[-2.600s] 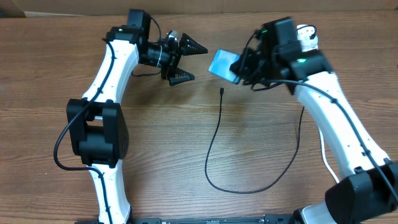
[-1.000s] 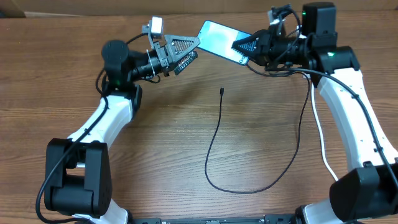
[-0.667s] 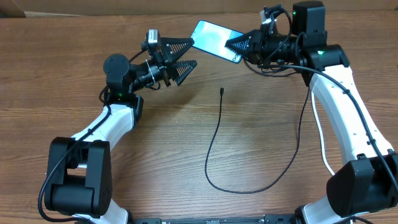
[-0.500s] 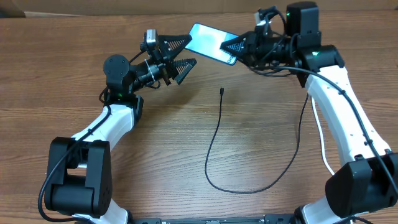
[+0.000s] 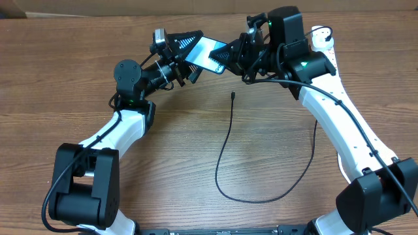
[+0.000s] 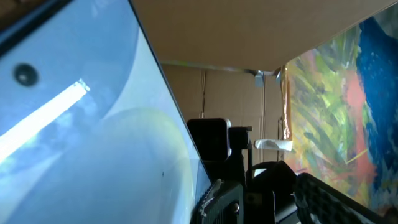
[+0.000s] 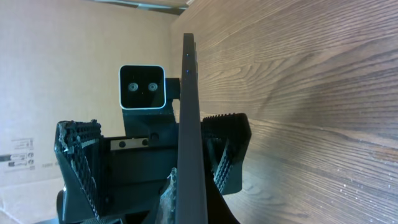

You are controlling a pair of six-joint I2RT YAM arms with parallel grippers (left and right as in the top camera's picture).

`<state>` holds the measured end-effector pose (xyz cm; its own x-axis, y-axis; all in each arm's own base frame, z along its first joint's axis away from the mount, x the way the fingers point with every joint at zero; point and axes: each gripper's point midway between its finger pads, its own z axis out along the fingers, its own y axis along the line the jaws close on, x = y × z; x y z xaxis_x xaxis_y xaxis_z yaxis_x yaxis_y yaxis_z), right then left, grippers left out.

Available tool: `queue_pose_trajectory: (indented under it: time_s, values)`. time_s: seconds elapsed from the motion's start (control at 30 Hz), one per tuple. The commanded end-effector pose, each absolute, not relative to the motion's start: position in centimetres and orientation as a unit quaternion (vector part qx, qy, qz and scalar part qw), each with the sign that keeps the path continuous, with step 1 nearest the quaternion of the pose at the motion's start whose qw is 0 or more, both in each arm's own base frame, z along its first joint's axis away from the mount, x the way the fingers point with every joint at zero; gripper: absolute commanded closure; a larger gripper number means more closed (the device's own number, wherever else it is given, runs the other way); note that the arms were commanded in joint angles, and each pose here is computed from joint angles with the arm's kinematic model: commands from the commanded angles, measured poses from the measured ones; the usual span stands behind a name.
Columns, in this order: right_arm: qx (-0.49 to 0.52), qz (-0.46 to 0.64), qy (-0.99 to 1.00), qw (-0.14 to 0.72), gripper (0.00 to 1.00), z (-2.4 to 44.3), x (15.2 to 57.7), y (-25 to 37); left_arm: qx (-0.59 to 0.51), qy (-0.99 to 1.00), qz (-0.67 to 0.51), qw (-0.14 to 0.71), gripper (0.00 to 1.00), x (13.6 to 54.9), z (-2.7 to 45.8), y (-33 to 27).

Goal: Plug charger to phone and switch on socket
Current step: 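Open the right gripper and withdraw it from the phone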

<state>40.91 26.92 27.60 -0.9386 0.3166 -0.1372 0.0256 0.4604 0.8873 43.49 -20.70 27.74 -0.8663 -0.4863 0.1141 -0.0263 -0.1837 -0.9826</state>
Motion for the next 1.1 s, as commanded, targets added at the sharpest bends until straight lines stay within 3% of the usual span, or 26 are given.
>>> queue_pose_trajectory:
  time_s: [0.0, 0.23, 1.07]
  values:
    - [0.114, 0.512, 0.837, 0.156, 0.96, 28.9, 41.1, 27.1, -0.207, 0.614, -0.744, 0.164, 0.16, 43.2, 28.4, -20.5]
    - [0.127, 0.501, 0.845, 0.135, 0.96, 28.0, 40.5, 26.9, -0.216, 0.608, -0.743, 0.176, 0.21, 43.7, 28.5, -20.3]
    - [0.133, 0.463, 0.874, 0.070, 0.96, 24.9, 37.4, 27.3, -0.257, 0.592, -0.722, 0.250, 0.57, 46.0, 28.3, -18.4]
